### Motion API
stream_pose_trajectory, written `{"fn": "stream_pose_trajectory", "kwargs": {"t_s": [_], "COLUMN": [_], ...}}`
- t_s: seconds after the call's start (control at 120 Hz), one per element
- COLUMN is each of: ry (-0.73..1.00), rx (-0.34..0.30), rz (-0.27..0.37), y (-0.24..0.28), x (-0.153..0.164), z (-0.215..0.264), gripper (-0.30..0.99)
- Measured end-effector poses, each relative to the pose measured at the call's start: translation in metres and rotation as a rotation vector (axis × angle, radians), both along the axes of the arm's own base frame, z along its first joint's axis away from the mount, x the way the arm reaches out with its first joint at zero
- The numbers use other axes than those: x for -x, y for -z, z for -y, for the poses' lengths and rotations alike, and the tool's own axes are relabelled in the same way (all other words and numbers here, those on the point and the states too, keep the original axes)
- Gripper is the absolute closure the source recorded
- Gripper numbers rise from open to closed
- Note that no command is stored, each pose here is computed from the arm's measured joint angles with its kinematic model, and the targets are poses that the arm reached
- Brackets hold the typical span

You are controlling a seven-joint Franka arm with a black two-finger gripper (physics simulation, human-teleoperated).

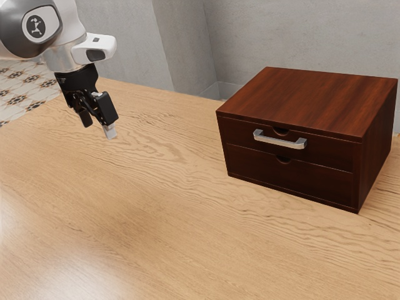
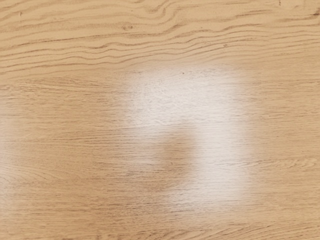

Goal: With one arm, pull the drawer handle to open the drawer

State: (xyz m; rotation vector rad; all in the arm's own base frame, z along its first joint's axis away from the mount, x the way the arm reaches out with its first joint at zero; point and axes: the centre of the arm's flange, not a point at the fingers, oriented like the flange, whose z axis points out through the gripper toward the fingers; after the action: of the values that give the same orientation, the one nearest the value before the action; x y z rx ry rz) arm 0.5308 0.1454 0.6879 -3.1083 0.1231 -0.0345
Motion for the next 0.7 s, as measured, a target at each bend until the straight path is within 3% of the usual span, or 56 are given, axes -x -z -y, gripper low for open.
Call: {"fn": "stream_pose_trajectory", "kwargs": {"t_s": [0.167, 0.2, 0.267, 0.342, 0.5, 0.567, 0.633, 0.7], "ry": [-0.026, -0.033, -0.012, 0.049, 0.143, 0.254, 0.402, 0.582], "rx": [0.062, 0.056, 0.002, -0.027, -0.026, -0.023, -0.061, -0.075], "rz": [0.014, 0.064, 0.254, 0.342, 0.275, 0.24, 0.212, 0.212], "y": [0.002, -0.025, -0.117, -0.159, -0.124, -0.113, -0.106, -0.091], "x": [0.002, 0.01, 0.045, 0.076, 0.047, 0.029, 0.01, -0.007], "z": [-0.012, -0.016, -0.02, -0.026, -0.047, -0.011, 0.044, 0.105], "gripper": [0.0, 0.0, 0.0, 0.0, 0.0, 0.01, 0.01, 0.01]}}
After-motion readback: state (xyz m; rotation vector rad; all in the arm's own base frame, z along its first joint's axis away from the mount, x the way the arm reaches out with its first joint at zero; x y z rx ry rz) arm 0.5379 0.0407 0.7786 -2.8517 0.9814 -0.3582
